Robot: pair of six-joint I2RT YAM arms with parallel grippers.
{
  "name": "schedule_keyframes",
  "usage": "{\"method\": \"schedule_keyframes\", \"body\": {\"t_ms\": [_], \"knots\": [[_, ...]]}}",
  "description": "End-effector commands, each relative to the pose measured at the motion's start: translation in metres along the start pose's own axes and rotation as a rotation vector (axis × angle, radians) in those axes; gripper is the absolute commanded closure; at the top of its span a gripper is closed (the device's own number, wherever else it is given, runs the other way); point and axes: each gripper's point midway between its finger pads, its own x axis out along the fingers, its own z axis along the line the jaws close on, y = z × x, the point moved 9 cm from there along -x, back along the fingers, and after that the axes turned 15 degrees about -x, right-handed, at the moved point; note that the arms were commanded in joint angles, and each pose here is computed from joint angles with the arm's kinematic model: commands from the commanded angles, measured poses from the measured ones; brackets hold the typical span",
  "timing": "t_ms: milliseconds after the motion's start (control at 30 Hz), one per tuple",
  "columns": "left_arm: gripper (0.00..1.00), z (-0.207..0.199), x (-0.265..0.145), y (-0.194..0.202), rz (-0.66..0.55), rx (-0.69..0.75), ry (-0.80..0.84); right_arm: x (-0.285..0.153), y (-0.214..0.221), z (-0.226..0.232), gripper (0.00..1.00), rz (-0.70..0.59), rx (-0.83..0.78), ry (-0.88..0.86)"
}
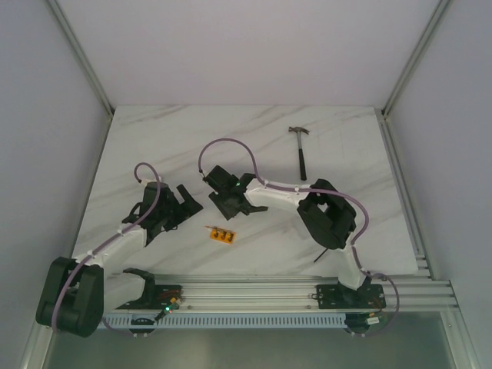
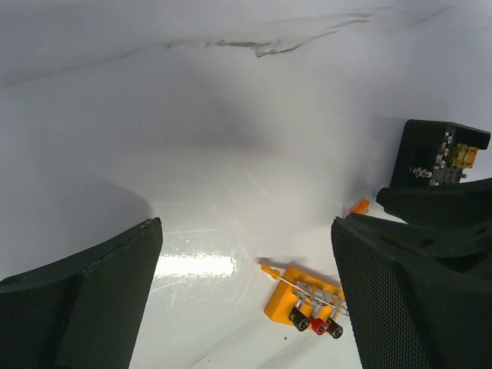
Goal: Snap on the fuse box
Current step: Pick up the fuse from the center of the board.
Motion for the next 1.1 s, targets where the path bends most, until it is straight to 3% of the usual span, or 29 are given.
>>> {"method": "schedule_keyframes", "body": {"t_ms": [0, 667, 1067], "knots": [[0.0, 0.0, -0.001, -0.001, 0.009, 0.013, 0.01, 0.002, 0.0, 0.002, 0.55, 0.05, -0.004, 0.011], [0.0, -0.002, -0.001, 0.0, 0.019, 0.013, 0.022, 0.023, 0.016, 0.009, 0.66, 0.21, 0.002, -0.025], [0.02, -0.006, -0.004, 0.004, 0.047, 0.011, 0.093, 0.006, 0.014, 0.002, 0.78, 0.166, 0.047, 0.052]]}}
